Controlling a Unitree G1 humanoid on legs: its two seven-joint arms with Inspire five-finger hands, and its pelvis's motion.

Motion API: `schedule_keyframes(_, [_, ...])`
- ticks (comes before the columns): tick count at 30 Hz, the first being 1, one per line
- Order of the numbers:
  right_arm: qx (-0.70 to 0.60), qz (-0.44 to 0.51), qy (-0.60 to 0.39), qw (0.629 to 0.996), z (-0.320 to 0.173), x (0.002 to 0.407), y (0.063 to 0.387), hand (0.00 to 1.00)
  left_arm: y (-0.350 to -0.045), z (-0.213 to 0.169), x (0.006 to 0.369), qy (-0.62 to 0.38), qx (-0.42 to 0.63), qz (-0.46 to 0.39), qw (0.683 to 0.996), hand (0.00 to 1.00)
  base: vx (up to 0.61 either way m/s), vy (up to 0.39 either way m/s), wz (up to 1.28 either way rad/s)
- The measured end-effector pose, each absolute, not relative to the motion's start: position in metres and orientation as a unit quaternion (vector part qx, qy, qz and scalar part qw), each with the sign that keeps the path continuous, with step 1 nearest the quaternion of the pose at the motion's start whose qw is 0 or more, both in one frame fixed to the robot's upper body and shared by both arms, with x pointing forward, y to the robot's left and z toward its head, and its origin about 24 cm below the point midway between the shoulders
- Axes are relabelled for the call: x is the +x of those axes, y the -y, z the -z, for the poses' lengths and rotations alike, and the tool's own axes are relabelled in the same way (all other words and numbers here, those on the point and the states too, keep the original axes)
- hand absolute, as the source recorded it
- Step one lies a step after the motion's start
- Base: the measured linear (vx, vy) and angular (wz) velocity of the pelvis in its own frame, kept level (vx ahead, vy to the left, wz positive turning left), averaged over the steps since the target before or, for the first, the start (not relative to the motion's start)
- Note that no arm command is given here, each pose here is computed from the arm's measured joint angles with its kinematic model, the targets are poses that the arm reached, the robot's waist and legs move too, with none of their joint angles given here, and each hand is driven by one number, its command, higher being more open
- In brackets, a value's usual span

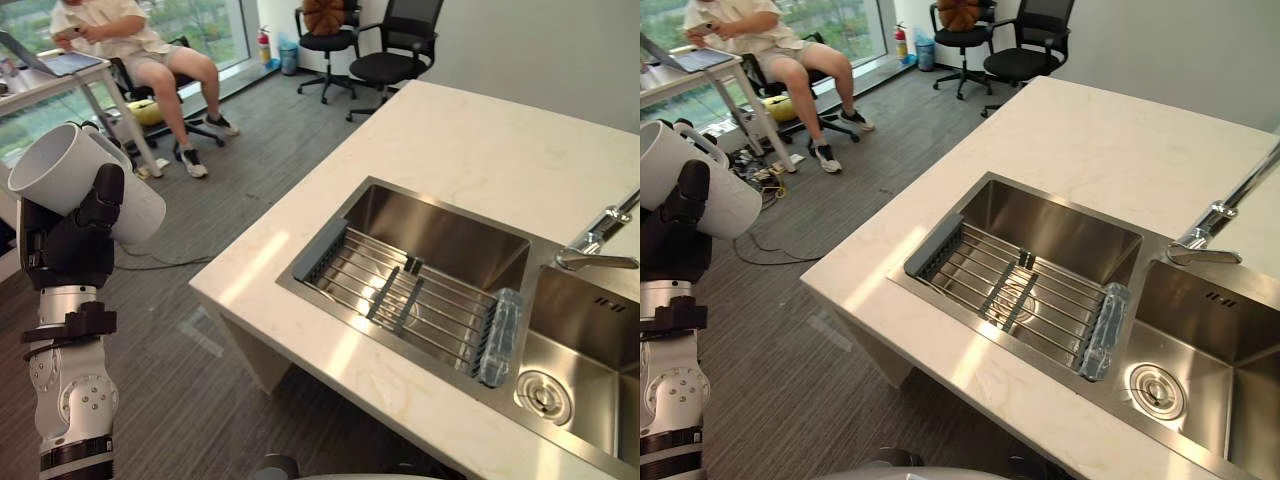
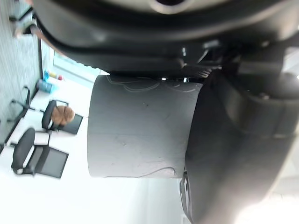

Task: Walk over to the sink, pick up the cup, carry it to the dishwasher, place the cup inside the dishwasher, then close the dishwasher door

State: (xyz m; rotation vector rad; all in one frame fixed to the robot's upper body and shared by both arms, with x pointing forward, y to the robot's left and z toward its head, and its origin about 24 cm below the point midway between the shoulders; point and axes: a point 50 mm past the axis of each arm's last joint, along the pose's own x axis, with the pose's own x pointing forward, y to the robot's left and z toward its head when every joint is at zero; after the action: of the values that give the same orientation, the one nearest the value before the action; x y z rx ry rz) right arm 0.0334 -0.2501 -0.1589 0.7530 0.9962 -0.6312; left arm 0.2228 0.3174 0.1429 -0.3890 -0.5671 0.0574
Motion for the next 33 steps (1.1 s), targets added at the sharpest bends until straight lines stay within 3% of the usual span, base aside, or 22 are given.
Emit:
schedule_keyframes(3, [0.349,0.300,-0.479,0.748,0.163,0.018,0.243,1.00,-0.325,-0.137,0.226,0.265,-0.192,-0.044,0.944,0.00,-0.02,-0.040,1.07])
schedule_keyframes(9, [0.347,0.333,-0.481,0.733,0.163,-0.006,0.237,1.00,-0.313,-0.151,0.244,0.287,-0.199,-0.019,0.937,0.00,0.03,0.012,1.39])
schedule_keyframes(17, [0.326,0.359,-0.488,0.726,0.160,-0.038,0.234,1.00,-0.270,-0.178,0.238,0.317,-0.179,0.012,0.931,0.00,0.01,0.032,1.19])
schedule_keyframes(23, [0.271,0.322,-0.523,0.741,0.162,-0.023,0.232,1.00,-0.245,-0.139,0.233,0.238,-0.210,0.029,0.948,0.00,0.00,0.085,0.93])
schedule_keyframes(26, [0.237,0.284,-0.533,0.761,0.162,-0.006,0.237,1.00,-0.228,-0.126,0.234,0.207,-0.231,0.046,0.949,0.00,0.02,0.095,0.65])
schedule_keyframes(30, [0.230,0.279,-0.522,0.772,0.160,0.009,0.247,1.00,-0.182,-0.113,0.240,0.159,-0.251,0.131,0.946,0.00,0.06,0.130,1.41])
schedule_keyframes(33, [0.257,0.292,-0.510,0.767,0.162,0.004,0.235,1.00,-0.144,-0.105,0.251,0.126,-0.261,0.214,0.933,0.00,0.18,0.032,2.61])
